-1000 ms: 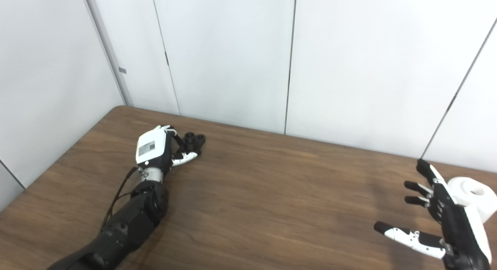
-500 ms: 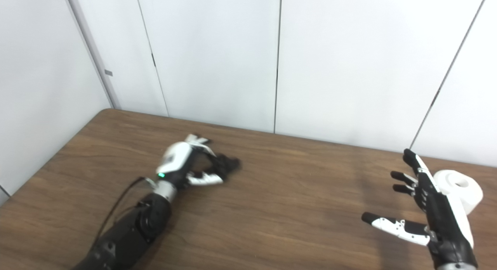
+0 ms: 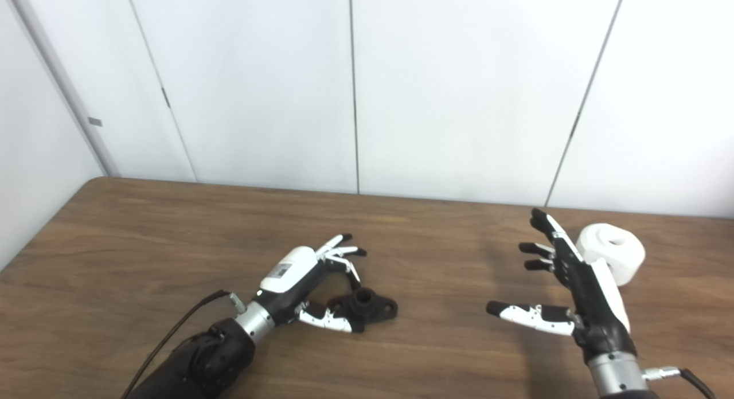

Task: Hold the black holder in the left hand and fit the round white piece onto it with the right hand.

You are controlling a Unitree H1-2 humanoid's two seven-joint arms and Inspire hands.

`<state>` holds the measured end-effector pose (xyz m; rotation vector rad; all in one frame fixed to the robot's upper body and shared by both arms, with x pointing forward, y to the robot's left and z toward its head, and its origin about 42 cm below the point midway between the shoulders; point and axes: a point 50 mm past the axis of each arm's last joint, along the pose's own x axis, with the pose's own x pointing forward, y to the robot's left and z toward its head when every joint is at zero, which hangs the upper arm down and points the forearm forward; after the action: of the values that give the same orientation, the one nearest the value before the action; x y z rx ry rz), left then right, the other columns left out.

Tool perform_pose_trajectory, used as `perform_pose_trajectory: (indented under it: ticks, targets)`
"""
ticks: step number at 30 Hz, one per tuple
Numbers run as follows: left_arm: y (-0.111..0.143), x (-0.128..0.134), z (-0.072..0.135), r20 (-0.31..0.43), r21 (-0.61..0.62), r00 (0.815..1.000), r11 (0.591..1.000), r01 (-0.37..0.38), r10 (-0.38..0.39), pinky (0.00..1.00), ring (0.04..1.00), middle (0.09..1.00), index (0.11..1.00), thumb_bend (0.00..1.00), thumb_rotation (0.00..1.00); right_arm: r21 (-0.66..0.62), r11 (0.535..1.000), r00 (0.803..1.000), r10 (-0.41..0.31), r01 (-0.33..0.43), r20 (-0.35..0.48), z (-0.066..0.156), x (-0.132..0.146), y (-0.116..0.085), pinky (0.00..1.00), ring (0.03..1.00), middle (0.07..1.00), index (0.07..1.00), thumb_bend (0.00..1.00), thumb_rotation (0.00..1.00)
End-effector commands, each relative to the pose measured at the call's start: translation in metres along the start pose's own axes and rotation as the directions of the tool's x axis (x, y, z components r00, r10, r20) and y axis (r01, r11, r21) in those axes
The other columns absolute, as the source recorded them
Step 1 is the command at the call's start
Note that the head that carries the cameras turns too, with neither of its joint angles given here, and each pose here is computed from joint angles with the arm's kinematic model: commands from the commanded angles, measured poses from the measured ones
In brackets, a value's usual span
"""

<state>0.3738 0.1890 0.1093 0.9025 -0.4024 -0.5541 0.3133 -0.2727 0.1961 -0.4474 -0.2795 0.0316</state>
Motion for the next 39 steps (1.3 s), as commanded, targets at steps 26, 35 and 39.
perform_pose_trajectory:
  ticks: [26, 35, 39]
  targets:
    - [-0.093, -0.026, -0.016, -0.279, 0.212, 0.913, 0.908, 0.362, -0.299, 0.89, 0.944, 0.852, 0.479, 0.53, 0.06, -0.123, 0.988, 0.98, -0.07, 0.094, 0.188, 0.05, 0.011, -0.081, 0.71, 0.797, 0.911, 0.917, 0.75, 0.17]
    - [-0.087, -0.037, -0.026, -0.265, 0.209, 0.926, 0.922, 0.327, -0.268, 0.88, 0.926, 0.836, 0.48, 0.53, 0.06, -0.316, 0.925, 0.973, -0.17, 0.212, 0.156, 0.06, 0.046, -0.14, 0.73, 0.829, 0.895, 0.882, 0.81, 0.2]
    - [-0.082, -0.041, -0.031, -0.266, 0.18, 0.927, 0.932, 0.316, -0.263, 0.88, 0.935, 0.84, 0.482, 0.52, 0.06, -0.472, 0.855, 0.973, -0.227, 0.215, 0.032, 0.051, 0.067, -0.165, 0.77, 0.903, 0.942, 0.884, 0.85, 0.35]
